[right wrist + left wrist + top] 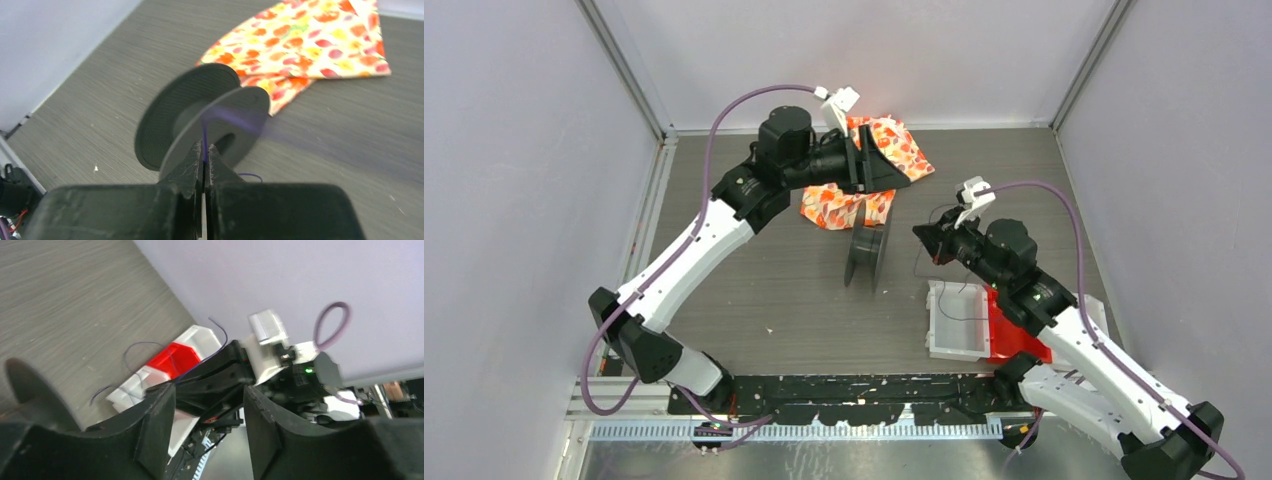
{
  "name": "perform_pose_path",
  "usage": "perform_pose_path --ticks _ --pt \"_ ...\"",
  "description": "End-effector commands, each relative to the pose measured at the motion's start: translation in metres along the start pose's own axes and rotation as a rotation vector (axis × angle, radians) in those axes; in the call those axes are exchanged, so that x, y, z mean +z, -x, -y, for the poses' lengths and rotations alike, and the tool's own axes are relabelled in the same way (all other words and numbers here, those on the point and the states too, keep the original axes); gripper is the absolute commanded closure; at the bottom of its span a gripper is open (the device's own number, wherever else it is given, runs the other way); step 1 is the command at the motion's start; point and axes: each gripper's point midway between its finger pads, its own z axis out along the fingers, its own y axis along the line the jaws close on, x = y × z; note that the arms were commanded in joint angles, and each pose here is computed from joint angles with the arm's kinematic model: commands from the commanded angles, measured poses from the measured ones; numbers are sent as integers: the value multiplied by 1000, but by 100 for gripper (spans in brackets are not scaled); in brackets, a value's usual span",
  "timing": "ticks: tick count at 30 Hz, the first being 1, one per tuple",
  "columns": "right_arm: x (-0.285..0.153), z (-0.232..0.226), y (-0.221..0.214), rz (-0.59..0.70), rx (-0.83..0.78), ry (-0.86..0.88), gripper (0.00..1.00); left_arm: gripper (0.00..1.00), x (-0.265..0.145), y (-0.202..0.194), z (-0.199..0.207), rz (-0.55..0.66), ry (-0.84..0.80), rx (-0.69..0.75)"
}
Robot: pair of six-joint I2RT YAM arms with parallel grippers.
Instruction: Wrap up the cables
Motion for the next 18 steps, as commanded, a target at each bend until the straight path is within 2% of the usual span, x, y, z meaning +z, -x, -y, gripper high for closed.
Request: perform_pose_path --ticks 1,4,7,10,11,13,15,18 --pt "-30 26 8 -123 7 -211 100 38 -29 21 -22 107 87 -10" --pt "-44 37 12 -217 -11 -306 100 29 -45 26 -44 141 145 -37" --pt "-52 45 21 -326 -28 -392 100 28 -59 26 -60 157 194 -44" --pt "-48 30 19 -530 -11 -357 100 29 -65 16 -77 143 259 -41" --pt "-46 18 23 -591 8 -307 100 29 -65 11 -82 135 269 -46" --pt "-47 -9 5 -782 62 -167 100 29 -65 4 -85 124 263 -51" --pt "-52 -48 -8 -922 129 63 99 29 -64 -1 -83 111 239 -45" --pt "-60 -91 -6 -954 216 342 99 29 -65 -9 -77 77 195 -18"
